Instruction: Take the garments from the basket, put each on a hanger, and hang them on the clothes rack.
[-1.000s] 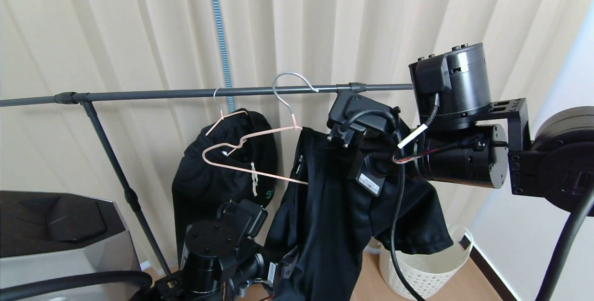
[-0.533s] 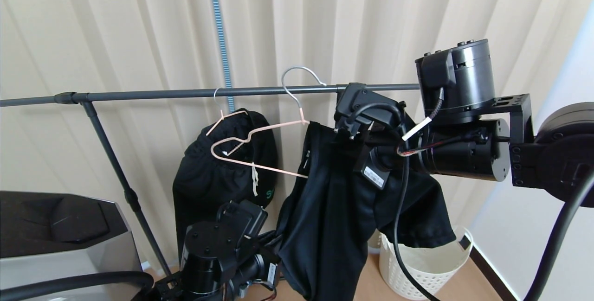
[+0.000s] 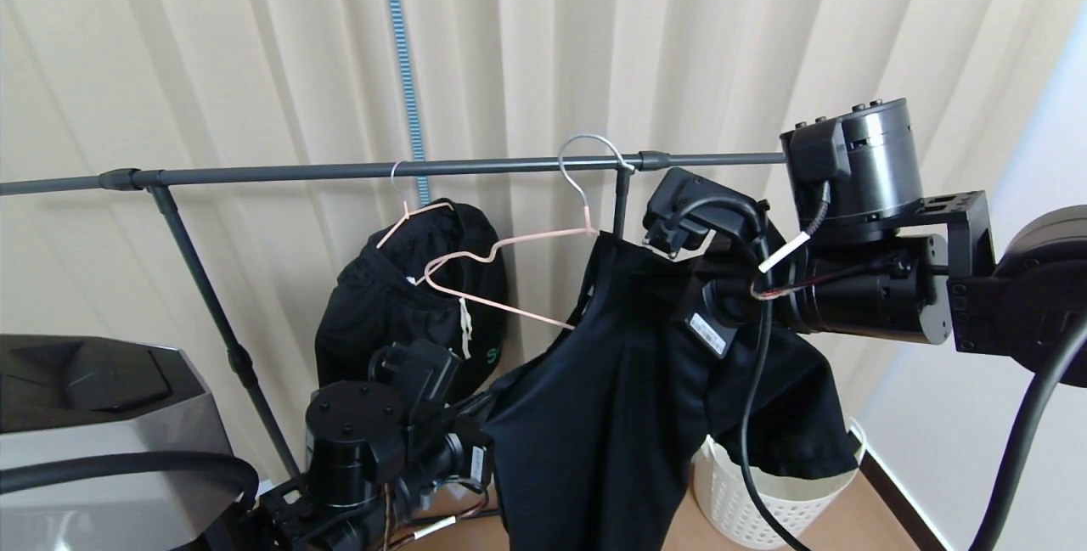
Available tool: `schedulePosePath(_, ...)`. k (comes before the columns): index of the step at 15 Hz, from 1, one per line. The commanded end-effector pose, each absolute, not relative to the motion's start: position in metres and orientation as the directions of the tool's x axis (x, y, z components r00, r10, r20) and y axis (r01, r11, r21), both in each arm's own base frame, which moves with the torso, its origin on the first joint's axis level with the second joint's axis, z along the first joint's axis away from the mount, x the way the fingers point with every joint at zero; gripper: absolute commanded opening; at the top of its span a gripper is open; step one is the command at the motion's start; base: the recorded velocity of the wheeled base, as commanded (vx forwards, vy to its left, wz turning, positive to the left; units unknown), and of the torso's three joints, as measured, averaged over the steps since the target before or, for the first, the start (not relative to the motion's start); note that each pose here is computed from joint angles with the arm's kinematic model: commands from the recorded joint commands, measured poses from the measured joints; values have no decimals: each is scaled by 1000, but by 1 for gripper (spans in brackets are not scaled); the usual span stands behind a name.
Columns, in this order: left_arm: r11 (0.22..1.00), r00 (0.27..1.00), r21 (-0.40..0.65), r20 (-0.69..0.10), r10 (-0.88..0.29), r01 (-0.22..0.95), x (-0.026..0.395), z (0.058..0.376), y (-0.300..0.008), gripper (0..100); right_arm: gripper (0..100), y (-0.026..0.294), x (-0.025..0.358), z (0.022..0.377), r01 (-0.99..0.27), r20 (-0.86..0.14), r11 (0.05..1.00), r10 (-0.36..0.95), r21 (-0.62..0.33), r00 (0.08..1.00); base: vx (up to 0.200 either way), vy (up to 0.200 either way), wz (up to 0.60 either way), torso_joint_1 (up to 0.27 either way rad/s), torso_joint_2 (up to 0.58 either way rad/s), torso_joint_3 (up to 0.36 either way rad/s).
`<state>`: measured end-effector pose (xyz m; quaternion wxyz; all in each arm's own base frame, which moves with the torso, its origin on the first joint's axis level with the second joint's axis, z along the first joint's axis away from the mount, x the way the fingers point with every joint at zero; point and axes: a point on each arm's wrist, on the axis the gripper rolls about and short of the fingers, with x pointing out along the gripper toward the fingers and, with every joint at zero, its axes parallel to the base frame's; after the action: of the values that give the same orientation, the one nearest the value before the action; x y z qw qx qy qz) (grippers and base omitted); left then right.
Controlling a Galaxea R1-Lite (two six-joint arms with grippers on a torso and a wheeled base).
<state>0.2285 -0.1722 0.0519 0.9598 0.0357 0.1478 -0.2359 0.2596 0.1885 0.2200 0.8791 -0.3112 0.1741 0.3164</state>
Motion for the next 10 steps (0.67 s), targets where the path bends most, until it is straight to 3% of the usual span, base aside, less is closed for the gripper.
schedulePosePath(1, 902, 865, -4, -285, -414, 431, 236, 55, -165, 0, 0, 178, 248, 216, -667, -521, 624, 441, -408, 731, 0, 0, 0, 0, 0, 0)
schedulePosePath(6, 924, 888, -6, -273, -370, 383, 247, 57, -154, 0, 0, 159, 233, 203, -657, -510, 682, 460, -321, 727, 0, 0, 0, 0, 0, 0)
schedulePosePath(10, 935, 899, -6, -274, -341, 353, 256, 54, -149, 0, 0, 155, 230, 204, -667, -488, 676, 488, -313, 724, 0, 0, 0, 0, 0, 0)
